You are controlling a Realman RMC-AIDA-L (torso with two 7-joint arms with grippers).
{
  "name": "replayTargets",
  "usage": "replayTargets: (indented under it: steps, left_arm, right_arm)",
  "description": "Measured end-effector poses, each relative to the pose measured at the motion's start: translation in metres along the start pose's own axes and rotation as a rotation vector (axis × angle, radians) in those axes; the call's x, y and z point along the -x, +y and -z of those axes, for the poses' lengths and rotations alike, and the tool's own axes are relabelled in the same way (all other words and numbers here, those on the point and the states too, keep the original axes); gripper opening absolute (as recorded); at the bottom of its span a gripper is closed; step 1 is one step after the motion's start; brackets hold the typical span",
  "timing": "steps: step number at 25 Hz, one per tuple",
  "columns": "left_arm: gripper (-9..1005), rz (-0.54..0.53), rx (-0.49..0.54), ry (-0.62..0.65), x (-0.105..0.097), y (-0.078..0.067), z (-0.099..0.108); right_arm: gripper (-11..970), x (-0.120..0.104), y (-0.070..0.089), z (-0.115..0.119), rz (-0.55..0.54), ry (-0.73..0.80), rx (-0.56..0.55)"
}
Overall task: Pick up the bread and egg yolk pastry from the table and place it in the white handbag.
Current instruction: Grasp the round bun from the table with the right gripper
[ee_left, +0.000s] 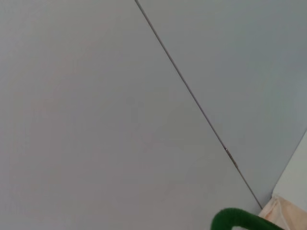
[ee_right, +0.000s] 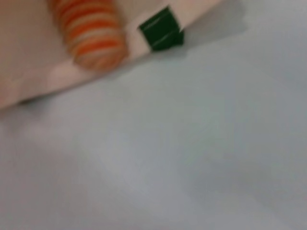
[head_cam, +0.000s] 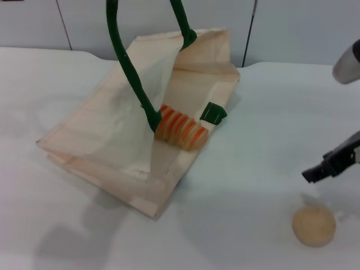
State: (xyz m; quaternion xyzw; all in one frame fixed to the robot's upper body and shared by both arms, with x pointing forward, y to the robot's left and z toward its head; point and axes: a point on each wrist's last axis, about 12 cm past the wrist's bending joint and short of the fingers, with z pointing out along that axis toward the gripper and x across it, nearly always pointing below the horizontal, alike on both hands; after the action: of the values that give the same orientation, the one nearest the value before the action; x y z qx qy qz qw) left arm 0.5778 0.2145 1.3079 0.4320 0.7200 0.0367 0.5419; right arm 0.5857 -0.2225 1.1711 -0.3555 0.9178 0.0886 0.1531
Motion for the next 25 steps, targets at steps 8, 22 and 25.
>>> replayTargets:
  steps: [8, 22, 25]
  left_arm:
    - [143, 0.0, 0.001, 0.0, 0.0, 0.0, 0.0]
    - [145, 0.003, 0.006, -0.003, 0.0, 0.001, 0.0]
    - [146, 0.003, 0.007, -0.003, 0.0, 0.001, 0.0]
  right_arm:
    - [676, -0.005, 0.003, 0.003, 0.033, 0.125, -0.013]
    - [720, -0.004, 0.029, 0.002, 0.083, 0.179, 0.122]
    - [719, -0.004, 0.031, 0.003, 0.087, 0.184, 0.137]
